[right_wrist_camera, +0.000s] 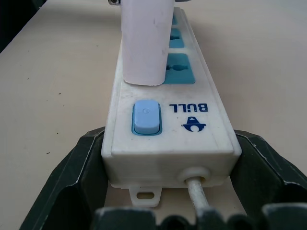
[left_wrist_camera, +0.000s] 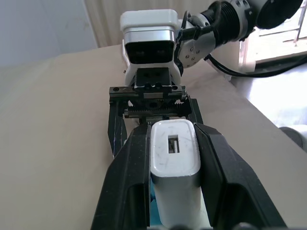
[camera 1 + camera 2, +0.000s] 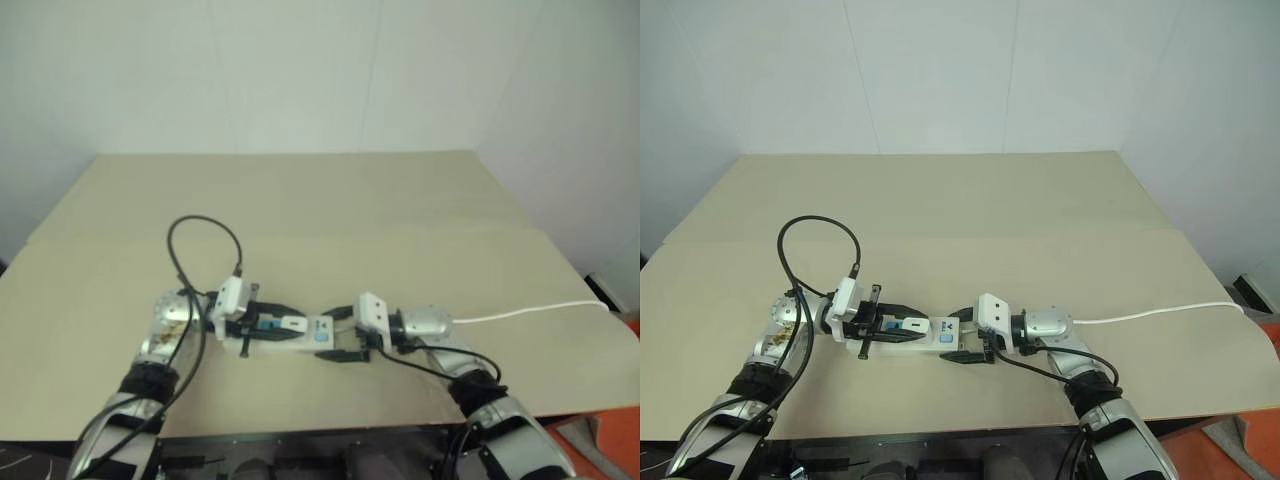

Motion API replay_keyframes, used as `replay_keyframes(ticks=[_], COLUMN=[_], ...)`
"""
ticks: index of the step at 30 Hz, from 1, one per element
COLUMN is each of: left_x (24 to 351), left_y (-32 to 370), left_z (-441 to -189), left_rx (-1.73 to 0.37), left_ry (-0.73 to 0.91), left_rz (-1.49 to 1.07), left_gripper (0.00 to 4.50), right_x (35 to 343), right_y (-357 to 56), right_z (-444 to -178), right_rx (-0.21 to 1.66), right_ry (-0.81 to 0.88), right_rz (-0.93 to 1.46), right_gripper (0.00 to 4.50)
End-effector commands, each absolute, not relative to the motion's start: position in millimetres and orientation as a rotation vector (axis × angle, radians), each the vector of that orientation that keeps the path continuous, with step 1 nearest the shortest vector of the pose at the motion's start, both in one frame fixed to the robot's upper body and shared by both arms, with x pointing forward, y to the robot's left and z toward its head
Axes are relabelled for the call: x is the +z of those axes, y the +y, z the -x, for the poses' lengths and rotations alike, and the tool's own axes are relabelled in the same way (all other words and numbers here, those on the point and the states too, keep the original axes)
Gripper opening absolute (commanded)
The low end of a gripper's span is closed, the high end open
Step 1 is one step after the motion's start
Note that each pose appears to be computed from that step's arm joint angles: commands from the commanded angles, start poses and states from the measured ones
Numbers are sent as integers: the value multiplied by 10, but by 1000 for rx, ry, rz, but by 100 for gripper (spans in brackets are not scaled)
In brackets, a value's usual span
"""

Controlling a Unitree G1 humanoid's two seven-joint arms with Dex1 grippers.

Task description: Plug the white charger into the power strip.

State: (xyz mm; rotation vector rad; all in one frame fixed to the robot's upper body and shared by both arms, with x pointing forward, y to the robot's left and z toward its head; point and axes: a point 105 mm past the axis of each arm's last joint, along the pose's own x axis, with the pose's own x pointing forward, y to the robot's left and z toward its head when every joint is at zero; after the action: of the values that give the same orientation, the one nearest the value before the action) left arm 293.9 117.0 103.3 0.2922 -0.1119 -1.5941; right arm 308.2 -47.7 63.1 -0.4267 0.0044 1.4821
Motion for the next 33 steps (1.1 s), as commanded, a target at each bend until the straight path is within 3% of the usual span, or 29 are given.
replay_keyframes(ticks=[1,5,16,25,33], left_x=[703,771,827,1100,1818], left_y=[1309,1310,1299,1395,1837], left_z=[-2901,-2942,-2847,-2829,-3003], left_rx=[-1549,-1515,-1549,-1560,-1316], left_ry=[91,58,20,-15,-188], left_rz=[-253,-238,-283,-286,-284], left_gripper=[104,104,445,445,445], right_x=[434,424,410,411,453], right_y=[-558,-551,-548,-550,-567], right_z=[-3013,-3013,-3012,-3020,-3110], right_rx=[1508,1508,1512,1513,1472], right_ry=[90,91,96,95,149], right_rz=[484,486,477,479,382], right_gripper=[341,341,341,341,341])
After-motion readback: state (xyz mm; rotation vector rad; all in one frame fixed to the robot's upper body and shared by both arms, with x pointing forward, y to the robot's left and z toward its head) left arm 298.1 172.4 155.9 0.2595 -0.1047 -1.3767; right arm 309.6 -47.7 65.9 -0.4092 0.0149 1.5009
